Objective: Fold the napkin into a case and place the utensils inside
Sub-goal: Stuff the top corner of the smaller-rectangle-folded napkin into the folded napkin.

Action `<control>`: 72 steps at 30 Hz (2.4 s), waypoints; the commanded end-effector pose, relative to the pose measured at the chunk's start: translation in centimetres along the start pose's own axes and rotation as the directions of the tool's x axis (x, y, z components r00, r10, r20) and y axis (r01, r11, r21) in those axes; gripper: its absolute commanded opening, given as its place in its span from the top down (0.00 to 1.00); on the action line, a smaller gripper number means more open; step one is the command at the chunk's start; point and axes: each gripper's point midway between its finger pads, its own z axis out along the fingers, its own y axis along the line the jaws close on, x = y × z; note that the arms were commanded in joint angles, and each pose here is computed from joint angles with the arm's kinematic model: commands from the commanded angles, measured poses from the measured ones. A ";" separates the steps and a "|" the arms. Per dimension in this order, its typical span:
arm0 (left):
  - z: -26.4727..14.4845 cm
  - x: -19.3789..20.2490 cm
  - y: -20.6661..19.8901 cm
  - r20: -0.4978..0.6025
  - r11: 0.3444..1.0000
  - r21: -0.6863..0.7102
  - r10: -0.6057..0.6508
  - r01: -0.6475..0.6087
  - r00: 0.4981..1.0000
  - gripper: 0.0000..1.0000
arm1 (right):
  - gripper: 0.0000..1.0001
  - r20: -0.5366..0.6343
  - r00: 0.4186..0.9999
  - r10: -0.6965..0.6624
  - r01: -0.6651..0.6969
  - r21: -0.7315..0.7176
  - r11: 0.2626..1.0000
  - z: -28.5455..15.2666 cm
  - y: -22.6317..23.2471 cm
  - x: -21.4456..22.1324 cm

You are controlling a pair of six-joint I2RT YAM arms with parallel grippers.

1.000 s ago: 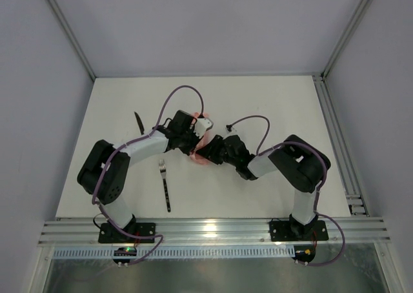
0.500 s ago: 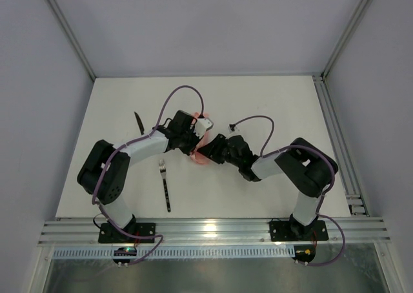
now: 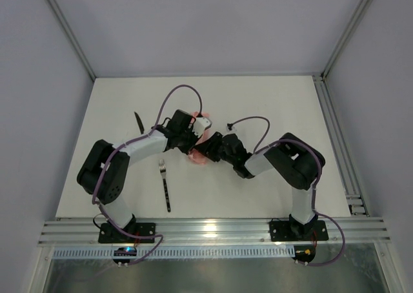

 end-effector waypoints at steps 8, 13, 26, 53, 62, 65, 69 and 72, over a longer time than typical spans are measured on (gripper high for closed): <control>0.0 -1.1 -0.5 0.046 0.999 0.025 0.022 -0.023 0.999 0.88 | 0.57 0.135 0.983 0.128 -0.118 -0.081 0.990 1.4 1.9 -2.7; 0.1 -1.3 -0.7 0.044 0.999 0.041 0.024 -0.026 0.999 0.80 | 0.57 0.130 0.989 0.064 -0.054 -0.078 0.996 1.6 2.8 -2.8; 0.2 -2.2 -1.3 0.049 0.990 0.139 0.022 -0.029 0.999 0.66 | 0.76 0.095 0.992 0.081 -0.081 0.000 0.997 2.6 0.1 -1.8; 1.6 -1.8 1.7 -0.024 0.998 0.001 0.062 -0.062 0.998 1.00 | 0.82 0.043 0.997 -0.066 0.066 0.002 0.998 -0.1 1.1 -1.5; -0.2 -3.2 2.3 0.063 0.996 -0.059 0.073 -0.069 0.995 1.00 | 0.87 -0.032 0.997 -0.069 0.066 -0.082 0.994 0.6 3.2 0.0; -0.3 -3.2 1.9 0.071 0.997 -0.039 0.072 -0.069 0.995 1.00 | 0.88 -0.046 0.998 -0.049 0.045 -0.077 0.996 1.5 2.7 0.3; -0.2 -3.1 1.1 0.075 0.998 0.000 0.064 -0.064 0.995 1.00 | 0.89 -0.029 0.999 -0.040 0.037 -0.090 0.995 2.9 3.0 0.0; -0.6 -3.4 0.8 0.101 0.998 0.011 0.054 -0.055 0.993 1.00 | 0.90 -0.046 0.998 -0.035 0.032 -0.071 0.997 3.9 2.5 0.3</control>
